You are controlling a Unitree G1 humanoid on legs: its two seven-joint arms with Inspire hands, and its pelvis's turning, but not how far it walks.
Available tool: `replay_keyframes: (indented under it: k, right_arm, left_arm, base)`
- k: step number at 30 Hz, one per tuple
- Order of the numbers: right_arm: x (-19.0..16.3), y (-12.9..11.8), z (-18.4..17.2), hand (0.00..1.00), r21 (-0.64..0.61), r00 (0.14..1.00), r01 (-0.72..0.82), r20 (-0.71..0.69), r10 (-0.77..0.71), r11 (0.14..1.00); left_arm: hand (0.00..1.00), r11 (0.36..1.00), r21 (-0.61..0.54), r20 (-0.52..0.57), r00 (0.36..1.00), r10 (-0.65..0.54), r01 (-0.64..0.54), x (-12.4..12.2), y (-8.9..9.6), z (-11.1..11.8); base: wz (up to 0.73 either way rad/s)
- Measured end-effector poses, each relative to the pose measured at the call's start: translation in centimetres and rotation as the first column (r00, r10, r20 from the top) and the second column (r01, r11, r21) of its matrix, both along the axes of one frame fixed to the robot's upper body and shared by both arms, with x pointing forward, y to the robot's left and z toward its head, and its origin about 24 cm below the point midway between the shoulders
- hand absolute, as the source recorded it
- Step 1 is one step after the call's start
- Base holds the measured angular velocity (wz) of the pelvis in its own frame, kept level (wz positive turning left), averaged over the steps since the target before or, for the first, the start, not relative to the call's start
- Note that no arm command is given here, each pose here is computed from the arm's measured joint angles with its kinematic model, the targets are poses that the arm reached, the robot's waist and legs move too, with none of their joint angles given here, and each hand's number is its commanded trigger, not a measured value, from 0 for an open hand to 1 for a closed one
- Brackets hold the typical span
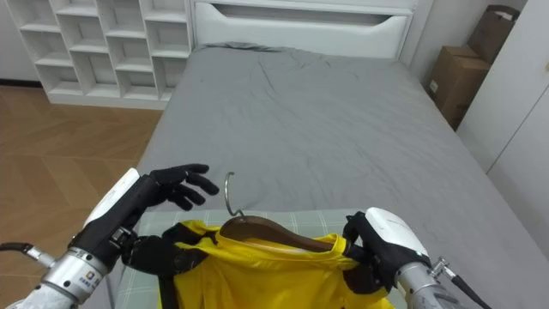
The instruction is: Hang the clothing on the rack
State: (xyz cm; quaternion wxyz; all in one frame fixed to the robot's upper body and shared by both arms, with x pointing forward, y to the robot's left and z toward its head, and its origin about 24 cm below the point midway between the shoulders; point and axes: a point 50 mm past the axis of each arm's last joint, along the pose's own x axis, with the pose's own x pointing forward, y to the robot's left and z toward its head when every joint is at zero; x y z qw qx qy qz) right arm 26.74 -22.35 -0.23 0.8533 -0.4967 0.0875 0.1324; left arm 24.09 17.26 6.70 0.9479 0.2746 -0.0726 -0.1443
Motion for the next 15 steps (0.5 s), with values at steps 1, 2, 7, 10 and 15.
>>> replay_keyframes:
  k: [1,2,7,10,15]
  right_arm:
    - [0.0,-0.1,0.0,1.00,0.006,1.000,0.009,0.000,-0.009,1.000]
    - [0.0,-0.3,0.0,1.00,0.007,1.000,0.015,0.000,-0.015,1.000]
    - [-0.3,-2.2,-0.7,1.00,0.035,0.991,0.125,-0.042,-0.123,0.992]
    - [-0.4,-3.2,-0.7,1.00,0.048,0.982,0.183,-0.054,-0.181,0.982]
    - [-0.5,-3.3,-0.8,1.00,0.064,0.977,0.207,-0.066,-0.203,0.976]
  left_arm:
    - [0.00,1.000,-0.004,0.001,1.000,0.002,-0.002,0.0,0.0,0.0]
    - [0.00,1.000,-0.007,0.001,1.000,0.003,-0.003,0.0,-0.1,0.0]
    - [0.00,1.000,-0.019,0.008,1.000,0.025,-0.025,0.1,0.4,0.2]
    - [0.00,0.999,-0.031,0.008,0.999,0.032,-0.032,0.1,0.6,0.3]
    - [0.00,0.999,-0.034,0.008,0.999,0.035,-0.034,0.1,0.6,0.3]
  base:
    - [0.00]
    - [0.00]
    - [0.03]
    - [0.00]
    - [0.00]
